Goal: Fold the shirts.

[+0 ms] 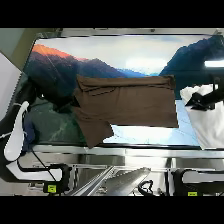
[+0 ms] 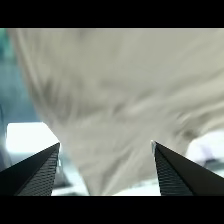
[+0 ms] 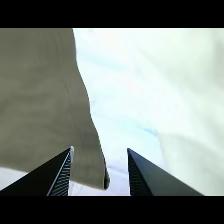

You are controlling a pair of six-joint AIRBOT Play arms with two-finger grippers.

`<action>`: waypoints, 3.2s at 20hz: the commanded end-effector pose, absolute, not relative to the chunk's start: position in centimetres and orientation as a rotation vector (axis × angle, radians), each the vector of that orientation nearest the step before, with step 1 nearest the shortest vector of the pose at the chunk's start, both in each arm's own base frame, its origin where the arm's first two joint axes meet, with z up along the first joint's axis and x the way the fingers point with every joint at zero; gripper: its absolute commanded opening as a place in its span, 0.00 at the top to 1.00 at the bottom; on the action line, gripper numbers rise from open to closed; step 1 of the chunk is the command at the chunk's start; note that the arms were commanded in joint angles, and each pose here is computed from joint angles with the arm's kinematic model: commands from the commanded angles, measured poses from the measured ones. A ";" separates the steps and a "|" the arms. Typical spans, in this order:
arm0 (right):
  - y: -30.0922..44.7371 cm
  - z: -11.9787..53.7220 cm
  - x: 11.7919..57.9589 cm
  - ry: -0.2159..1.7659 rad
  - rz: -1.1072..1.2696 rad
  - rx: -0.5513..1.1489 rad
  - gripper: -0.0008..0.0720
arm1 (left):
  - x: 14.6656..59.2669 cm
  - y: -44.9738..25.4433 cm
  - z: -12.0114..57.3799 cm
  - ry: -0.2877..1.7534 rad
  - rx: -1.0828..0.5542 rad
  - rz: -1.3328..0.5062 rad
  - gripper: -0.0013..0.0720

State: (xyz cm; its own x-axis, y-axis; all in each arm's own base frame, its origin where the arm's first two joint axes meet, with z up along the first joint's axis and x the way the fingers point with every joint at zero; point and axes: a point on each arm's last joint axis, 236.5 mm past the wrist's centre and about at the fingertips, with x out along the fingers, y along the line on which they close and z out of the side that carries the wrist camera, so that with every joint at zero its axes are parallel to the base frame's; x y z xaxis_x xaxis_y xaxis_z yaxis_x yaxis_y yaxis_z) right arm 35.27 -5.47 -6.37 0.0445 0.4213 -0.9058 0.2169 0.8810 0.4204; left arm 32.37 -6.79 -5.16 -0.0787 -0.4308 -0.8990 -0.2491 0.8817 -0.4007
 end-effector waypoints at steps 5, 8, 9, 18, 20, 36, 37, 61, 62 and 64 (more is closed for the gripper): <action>-1.7 -10.2 32.0 1.565 0.266 0.677 0.44 | 22.8 -11.8 -10.2 1.741 -0.556 -0.187 0.10; -1.7 -10.2 32.0 1.564 0.265 0.677 0.44 | 21.5 -11.8 -11.0 1.774 -0.539 -0.182 0.10; -1.7 -10.2 32.0 1.564 0.265 0.677 0.44 | 21.3 -11.7 -11.1 1.776 -0.537 -0.179 0.10; -0.8 -11.1 32.9 1.546 0.281 0.718 0.44 | 25.4 -13.1 -10.6 1.607 -0.620 -0.208 0.95; -0.2 -11.3 32.8 1.557 0.301 0.693 0.44 | 26.0 -13.2 -10.1 1.597 -0.613 -0.220 0.95; -3.0 -10.4 29.8 1.669 0.114 0.561 0.96 | 19.1 -11.1 -2.6 1.641 -0.399 -0.269 0.96; -3.8 -10.3 29.0 1.682 0.069 0.527 0.96 | 17.7 -10.2 -2.0 1.656 -0.346 -0.229 0.96; 0.7 -7.8 52.6 1.062 0.254 0.390 0.94 | 42.8 -10.2 -6.3 1.371 -0.245 -0.118 0.95; 0.4 -7.7 52.7 1.057 0.263 0.356 0.75 | 43.0 -10.4 -6.6 1.383 -0.252 -0.121 0.95; -1.5 -6.9 53.0 1.060 0.245 0.239 0.39 | 43.4 -10.8 -6.2 1.405 -0.244 -0.133 0.12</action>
